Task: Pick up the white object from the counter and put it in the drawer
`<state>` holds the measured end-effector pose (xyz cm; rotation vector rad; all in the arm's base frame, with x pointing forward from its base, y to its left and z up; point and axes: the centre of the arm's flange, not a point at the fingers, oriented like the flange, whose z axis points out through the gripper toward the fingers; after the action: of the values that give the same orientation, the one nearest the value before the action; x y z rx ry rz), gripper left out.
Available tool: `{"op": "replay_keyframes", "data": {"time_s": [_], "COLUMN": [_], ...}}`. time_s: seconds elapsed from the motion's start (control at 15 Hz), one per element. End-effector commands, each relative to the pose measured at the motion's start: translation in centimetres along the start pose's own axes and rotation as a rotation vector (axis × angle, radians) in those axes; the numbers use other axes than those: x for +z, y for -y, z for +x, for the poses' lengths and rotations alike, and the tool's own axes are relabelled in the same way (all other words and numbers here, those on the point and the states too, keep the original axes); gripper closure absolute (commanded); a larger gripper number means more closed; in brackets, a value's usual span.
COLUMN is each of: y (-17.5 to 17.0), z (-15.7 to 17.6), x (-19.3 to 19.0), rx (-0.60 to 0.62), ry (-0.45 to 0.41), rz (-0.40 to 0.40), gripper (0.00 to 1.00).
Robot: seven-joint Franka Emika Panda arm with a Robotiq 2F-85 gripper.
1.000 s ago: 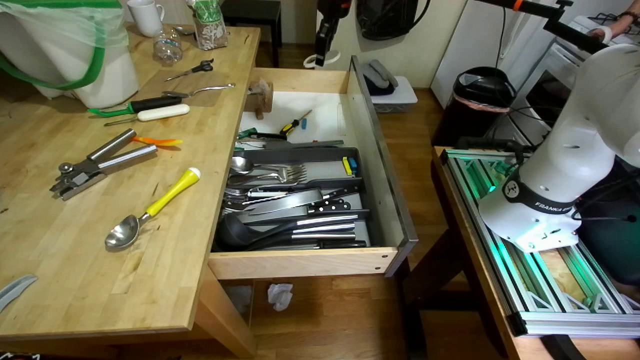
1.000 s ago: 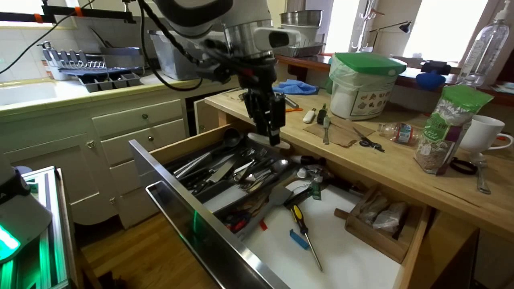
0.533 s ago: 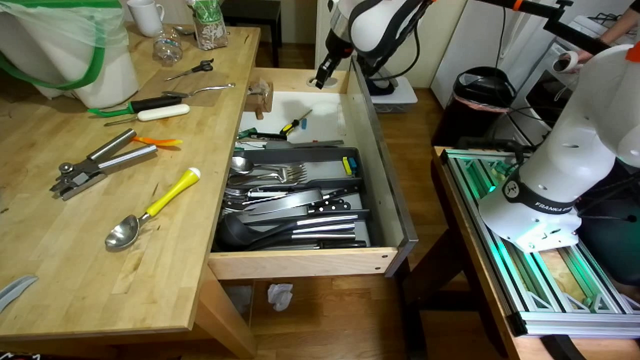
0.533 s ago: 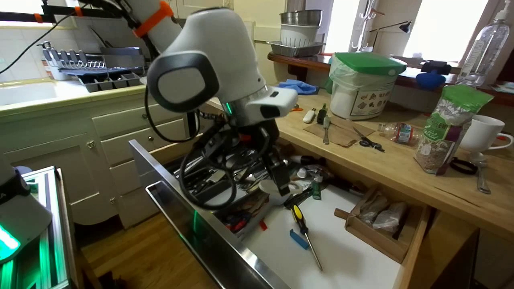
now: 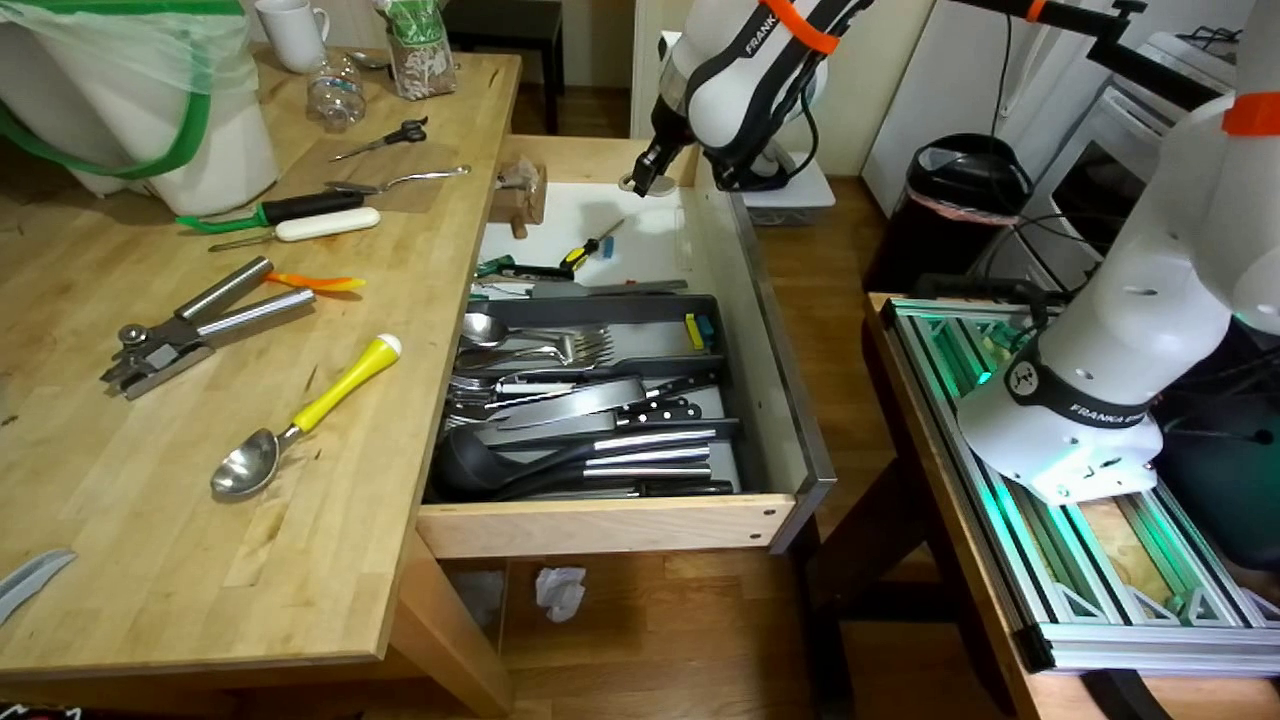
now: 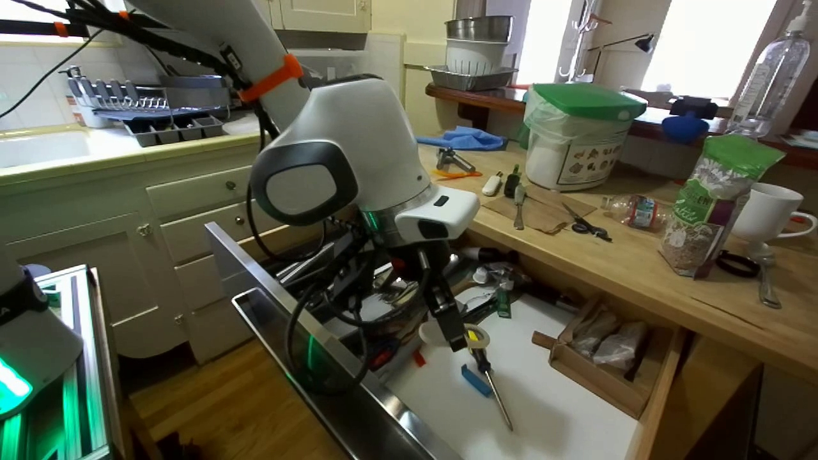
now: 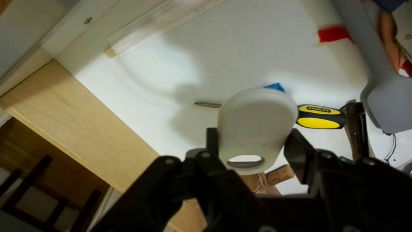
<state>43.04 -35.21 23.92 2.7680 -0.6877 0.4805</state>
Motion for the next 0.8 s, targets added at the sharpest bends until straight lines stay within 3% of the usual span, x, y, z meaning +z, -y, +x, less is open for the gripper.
{"op": "replay_keyframes", "data": {"time_s": [0.0, 0.07, 0.47, 0.73], "y": [0.0, 0.6, 2.2, 2.4], "z": [0.1, 0.2, 3.8, 7.0], "x": [-0.2, 0.6, 6.3, 10.4], "rx": [0.0, 0.012, 0.276, 0.463], "ry": [-0.004, -0.012, 0.002, -0.05], "rz": [0.001, -0.026, -0.062, -0.099], "gripper": [0.46, 0.71, 0.71, 0.71]}}
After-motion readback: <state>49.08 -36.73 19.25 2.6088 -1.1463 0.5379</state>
